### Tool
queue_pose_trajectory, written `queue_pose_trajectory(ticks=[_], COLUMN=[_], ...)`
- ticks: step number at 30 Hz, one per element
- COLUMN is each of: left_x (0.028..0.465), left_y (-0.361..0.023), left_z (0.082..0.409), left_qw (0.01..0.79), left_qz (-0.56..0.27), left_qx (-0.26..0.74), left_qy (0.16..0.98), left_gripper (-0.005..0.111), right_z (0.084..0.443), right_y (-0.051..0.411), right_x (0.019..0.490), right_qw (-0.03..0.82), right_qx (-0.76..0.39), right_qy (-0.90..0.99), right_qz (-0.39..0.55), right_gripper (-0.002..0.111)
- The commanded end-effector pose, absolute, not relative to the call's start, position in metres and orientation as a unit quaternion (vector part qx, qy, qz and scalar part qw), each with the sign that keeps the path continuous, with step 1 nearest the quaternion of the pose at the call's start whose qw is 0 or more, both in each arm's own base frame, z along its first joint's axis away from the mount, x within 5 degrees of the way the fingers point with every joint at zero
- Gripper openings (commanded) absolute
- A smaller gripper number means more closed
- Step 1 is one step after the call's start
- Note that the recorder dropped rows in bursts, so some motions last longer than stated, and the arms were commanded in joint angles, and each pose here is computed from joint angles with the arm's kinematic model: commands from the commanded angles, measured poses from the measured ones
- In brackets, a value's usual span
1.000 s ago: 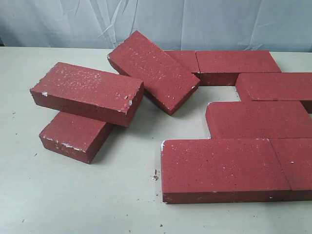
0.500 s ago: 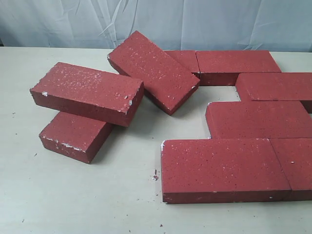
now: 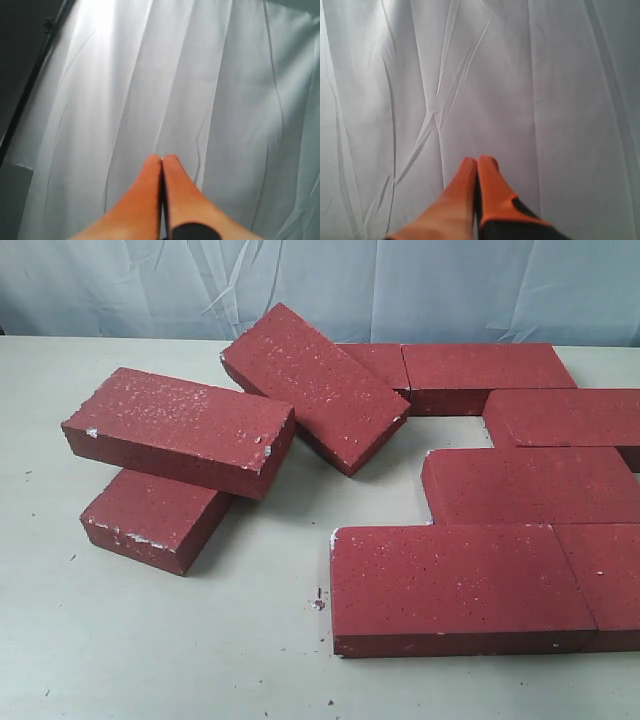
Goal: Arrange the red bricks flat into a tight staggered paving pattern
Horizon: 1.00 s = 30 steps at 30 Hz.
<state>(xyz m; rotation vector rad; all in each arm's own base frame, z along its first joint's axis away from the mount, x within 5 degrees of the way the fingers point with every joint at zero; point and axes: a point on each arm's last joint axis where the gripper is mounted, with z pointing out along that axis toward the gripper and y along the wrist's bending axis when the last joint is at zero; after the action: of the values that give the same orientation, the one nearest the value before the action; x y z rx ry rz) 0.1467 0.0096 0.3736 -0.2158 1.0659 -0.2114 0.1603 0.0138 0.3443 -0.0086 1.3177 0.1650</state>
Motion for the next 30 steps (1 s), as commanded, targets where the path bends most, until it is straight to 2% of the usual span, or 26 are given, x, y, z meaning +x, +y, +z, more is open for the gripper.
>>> queue_pose_trajectory(ticks=[1,12,17,21,24,28,30], left_x=[0.2,0.306,0.353,0.384,0.408,0.437,0.446], left_y=[0.006,0.018,0.014,-0.001,-0.012,-0.029,-0.035], left_z=[0.379,0.351,0.323,0.311,0.293,0.274,0.268], left_qw=[0.786,0.587,0.451,0.379,0.328,0.333,0.333], left_qz=[-0.056,0.065,0.116,0.085,0.021,-0.063,-0.073], left_qx=[-0.049,0.015,0.073,0.111,0.123,0.143,0.15], left_qy=[0.613,0.807,0.882,0.915,0.936,0.93,0.928], left_gripper=[0.0,0.0,0.0,0.0,0.0,0.0,0.0], right_z=[0.344,0.314,0.288,0.27,0.255,0.236,0.228], right_y=[0.018,0.012,0.01,0.013,0.024,0.04,0.046], right_x=[0.186,0.239,0.268,0.286,0.302,0.327,0.336], right_qw=[0.742,0.568,0.476,0.394,0.346,0.324,0.311], right_qx=[-0.058,-0.059,-0.064,-0.079,-0.109,-0.142,-0.153], right_qy=[0.667,0.821,0.876,0.915,0.932,0.931,0.931], right_qz=[0.033,-0.023,-0.042,-0.034,0.015,0.092,0.115], right_gripper=[-0.001,-0.001,-0.001,-0.001,-0.001,-0.001,-0.001])
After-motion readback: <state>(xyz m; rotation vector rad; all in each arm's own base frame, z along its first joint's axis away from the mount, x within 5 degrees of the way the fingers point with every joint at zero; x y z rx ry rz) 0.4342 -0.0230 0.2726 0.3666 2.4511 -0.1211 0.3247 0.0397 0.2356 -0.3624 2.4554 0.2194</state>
